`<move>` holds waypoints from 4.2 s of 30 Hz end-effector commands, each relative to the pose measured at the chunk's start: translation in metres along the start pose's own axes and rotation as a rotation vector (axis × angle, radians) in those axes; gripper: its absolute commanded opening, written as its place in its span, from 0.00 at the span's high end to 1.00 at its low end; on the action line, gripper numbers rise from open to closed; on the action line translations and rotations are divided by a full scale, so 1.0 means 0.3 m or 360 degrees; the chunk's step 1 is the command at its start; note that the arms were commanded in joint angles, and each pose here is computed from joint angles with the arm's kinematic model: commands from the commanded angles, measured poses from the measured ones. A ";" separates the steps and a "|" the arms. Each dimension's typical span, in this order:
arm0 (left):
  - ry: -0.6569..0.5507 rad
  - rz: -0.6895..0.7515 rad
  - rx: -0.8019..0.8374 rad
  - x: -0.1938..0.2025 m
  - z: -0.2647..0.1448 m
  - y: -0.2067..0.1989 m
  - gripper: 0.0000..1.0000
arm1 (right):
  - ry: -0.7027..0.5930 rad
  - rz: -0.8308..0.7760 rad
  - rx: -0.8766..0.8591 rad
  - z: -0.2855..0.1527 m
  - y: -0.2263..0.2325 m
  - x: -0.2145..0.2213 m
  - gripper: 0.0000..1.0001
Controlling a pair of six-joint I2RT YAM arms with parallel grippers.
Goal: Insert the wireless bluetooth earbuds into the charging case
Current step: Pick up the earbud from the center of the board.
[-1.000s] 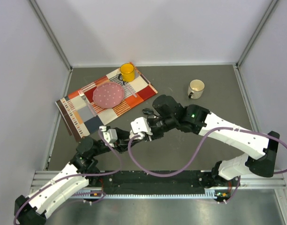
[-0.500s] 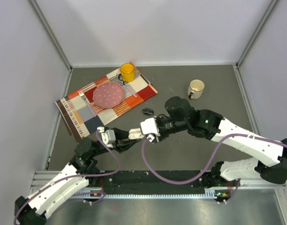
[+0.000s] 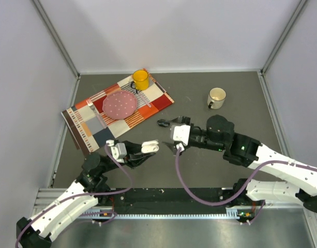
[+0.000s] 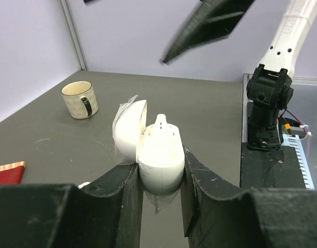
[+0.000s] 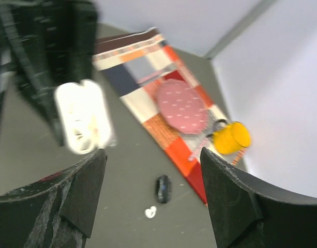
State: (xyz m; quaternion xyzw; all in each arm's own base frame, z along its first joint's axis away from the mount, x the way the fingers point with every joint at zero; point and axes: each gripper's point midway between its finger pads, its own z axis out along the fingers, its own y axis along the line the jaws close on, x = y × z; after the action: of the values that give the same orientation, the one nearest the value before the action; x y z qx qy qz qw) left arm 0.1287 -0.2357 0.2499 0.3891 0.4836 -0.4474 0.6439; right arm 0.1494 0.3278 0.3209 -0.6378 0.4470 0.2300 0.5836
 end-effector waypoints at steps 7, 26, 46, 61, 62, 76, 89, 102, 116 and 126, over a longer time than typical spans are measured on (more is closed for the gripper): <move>-0.0128 0.0054 -0.0055 -0.092 -0.001 0.014 1.00 | -0.0227 0.0819 0.1201 -0.249 -0.470 0.026 0.14; -0.0116 0.0042 -0.0079 -0.096 -0.012 0.015 1.00 | 0.0235 0.2737 0.0870 -0.084 -0.337 0.760 0.23; -0.0080 0.0010 -0.0118 -0.077 -0.015 0.028 1.00 | 0.0735 0.2760 0.0833 0.058 -0.180 1.042 0.41; -0.0070 0.0002 -0.0139 -0.072 -0.021 0.031 1.00 | 0.0891 0.2715 0.0857 0.123 -0.125 1.107 0.54; -0.0074 0.0004 -0.0141 -0.072 -0.022 0.032 1.00 | 0.0888 0.2716 0.0853 0.123 -0.125 1.100 0.54; -0.0076 0.0010 -0.0138 -0.077 -0.022 0.030 1.00 | 0.0554 0.2580 0.0681 0.158 -0.245 0.903 0.16; -0.0108 0.0029 -0.0182 -0.084 -0.041 0.036 1.00 | 0.0722 0.2318 0.1301 0.004 -0.325 0.903 0.01; -0.0100 0.0022 -0.0183 -0.087 -0.043 0.035 1.00 | 0.0792 0.2627 0.0923 0.128 -0.173 0.993 0.20; -0.0089 0.0009 -0.0179 -0.086 -0.044 0.032 1.00 | 0.0928 0.2782 0.0885 0.180 -0.087 1.105 0.46; -0.0082 0.0011 -0.0199 -0.083 -0.051 0.036 1.00 | 0.0941 0.2793 0.0902 0.194 -0.075 1.144 0.56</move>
State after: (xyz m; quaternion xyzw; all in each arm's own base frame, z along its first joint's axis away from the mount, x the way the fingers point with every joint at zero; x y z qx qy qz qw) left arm 0.1344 -0.2170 0.2456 0.3486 0.5182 -0.4203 0.6583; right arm 0.3369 0.2708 0.0350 0.0535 0.9384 0.2895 0.1806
